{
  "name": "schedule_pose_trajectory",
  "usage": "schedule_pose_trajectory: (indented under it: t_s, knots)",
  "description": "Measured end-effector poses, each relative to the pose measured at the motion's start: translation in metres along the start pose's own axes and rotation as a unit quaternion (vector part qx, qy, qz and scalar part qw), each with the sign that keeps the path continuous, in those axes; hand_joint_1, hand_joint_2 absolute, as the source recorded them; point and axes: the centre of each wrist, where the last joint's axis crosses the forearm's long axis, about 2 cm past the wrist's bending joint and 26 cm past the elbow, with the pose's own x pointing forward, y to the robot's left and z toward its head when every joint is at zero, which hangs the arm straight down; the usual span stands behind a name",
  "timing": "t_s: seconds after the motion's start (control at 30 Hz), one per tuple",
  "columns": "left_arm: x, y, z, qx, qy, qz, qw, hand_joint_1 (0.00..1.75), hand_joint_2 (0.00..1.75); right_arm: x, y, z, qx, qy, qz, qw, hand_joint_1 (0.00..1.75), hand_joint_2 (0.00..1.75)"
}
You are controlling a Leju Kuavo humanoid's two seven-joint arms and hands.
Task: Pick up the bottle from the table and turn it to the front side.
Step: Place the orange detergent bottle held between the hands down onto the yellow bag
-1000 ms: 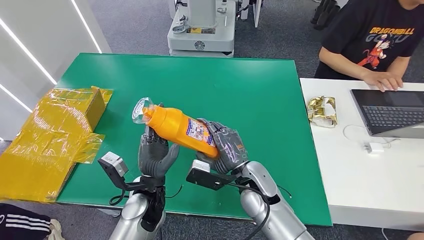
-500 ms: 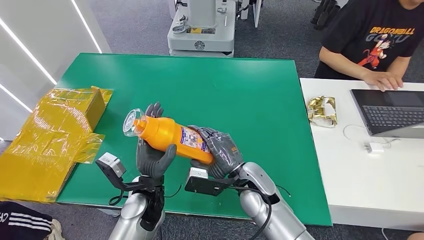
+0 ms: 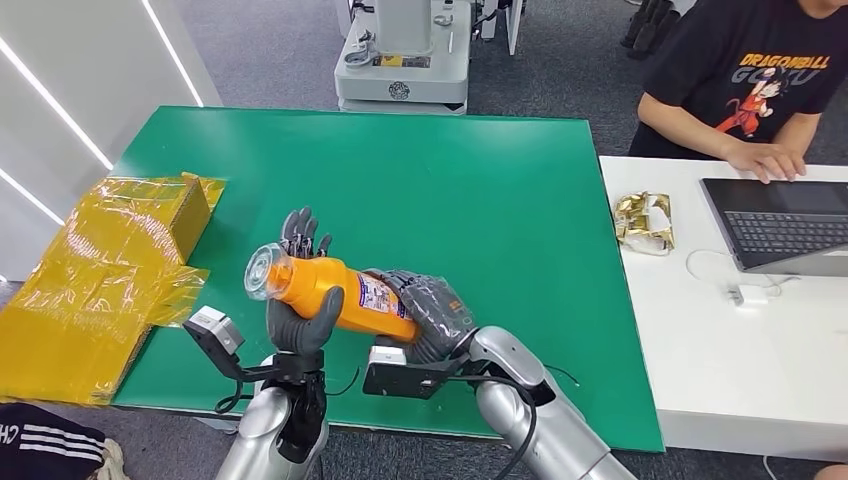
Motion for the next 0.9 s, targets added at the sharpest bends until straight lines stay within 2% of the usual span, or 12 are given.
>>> schedule_pose_trajectory:
  t_s: [0.1, 0.13, 0.17, 0.9]
  knots:
    - [0.0000, 0.0001, 0.0001, 0.001, 0.000, 0.000, 1.000, 1.47, 1.75, -0.0010, -0.0002, -0.0004, 0.003, 0.001, 0.002, 1.000, 1.75, 1.75]
    - [0.0000, 0.0002, 0.0001, 0.001, 0.000, 0.000, 1.000, 1.70, 1.75, -0.0014, -0.0003, -0.0005, 0.004, 0.002, 0.002, 1.000, 1.75, 1.75]
    - [0.0000, 0.0002, 0.0001, 0.001, 0.000, 0.000, 1.000, 1.75, 1.75, -0.0018, -0.0002, -0.0006, 0.005, 0.003, 0.002, 1.000, 1.75, 1.75]
    - [0.0001, 0.0006, -0.0001, -0.016, 0.002, -0.019, 1.000, 1.75, 1.75, -0.0065, 0.0076, 0.0062, -0.004, 0.022, -0.004, 1.000, 1.75, 1.75]
